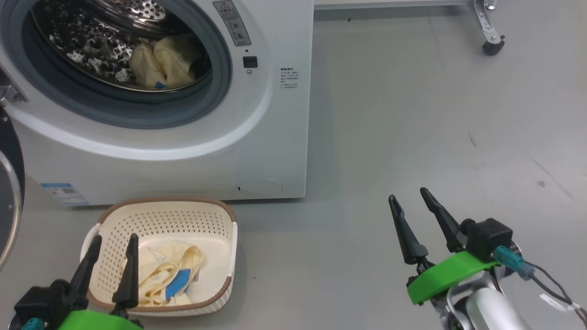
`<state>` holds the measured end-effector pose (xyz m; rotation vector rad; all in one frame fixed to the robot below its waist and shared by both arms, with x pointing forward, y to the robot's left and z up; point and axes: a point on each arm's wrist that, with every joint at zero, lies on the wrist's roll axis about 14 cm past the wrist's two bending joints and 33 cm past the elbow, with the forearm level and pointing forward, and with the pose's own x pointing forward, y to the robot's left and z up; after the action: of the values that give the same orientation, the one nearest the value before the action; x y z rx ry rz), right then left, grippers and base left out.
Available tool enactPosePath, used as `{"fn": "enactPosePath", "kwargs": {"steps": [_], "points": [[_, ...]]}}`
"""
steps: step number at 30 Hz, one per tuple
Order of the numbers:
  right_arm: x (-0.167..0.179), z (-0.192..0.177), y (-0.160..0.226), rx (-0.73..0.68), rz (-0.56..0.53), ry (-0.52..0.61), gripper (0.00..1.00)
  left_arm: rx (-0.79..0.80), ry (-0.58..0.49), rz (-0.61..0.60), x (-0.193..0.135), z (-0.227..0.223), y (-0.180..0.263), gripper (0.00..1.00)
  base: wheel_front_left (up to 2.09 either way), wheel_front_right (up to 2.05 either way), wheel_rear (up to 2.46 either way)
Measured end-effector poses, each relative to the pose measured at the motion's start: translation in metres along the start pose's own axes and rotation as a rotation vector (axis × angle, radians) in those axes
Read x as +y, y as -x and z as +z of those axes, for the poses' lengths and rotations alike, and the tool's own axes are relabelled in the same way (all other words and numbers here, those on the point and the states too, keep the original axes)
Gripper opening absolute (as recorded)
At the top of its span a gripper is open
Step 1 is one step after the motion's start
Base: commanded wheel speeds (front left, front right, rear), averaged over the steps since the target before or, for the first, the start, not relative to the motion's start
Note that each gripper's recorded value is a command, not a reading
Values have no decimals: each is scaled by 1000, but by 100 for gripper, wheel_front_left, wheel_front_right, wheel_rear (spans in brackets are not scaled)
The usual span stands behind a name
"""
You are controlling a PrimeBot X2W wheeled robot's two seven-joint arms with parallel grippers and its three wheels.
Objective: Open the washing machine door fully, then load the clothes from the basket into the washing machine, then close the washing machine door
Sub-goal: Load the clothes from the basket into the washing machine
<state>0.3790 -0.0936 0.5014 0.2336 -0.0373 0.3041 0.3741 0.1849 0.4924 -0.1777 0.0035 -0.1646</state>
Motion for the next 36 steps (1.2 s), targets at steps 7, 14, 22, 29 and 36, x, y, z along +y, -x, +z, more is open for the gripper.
{"fn": "enactPosePath", "kwargs": {"steps": [7,14,22,29,36], "points": [[-13,-21,-5,58,-30,-4,100,56,20,-1,5,-20,-16,100,0,0,0],[-29,-38,-27,92,-46,5,100,157,25,18,25,-56,-46,100,0,0,0],[-45,-70,-45,155,-65,-5,100,324,35,51,48,-116,-76,100,0,0,0],[-61,-106,-56,221,-88,-22,100,479,25,26,56,-179,-103,100,0,0,0],[-77,-139,-58,282,-117,-33,100,683,-12,-31,62,-247,-113,100,0,0,0]]}}
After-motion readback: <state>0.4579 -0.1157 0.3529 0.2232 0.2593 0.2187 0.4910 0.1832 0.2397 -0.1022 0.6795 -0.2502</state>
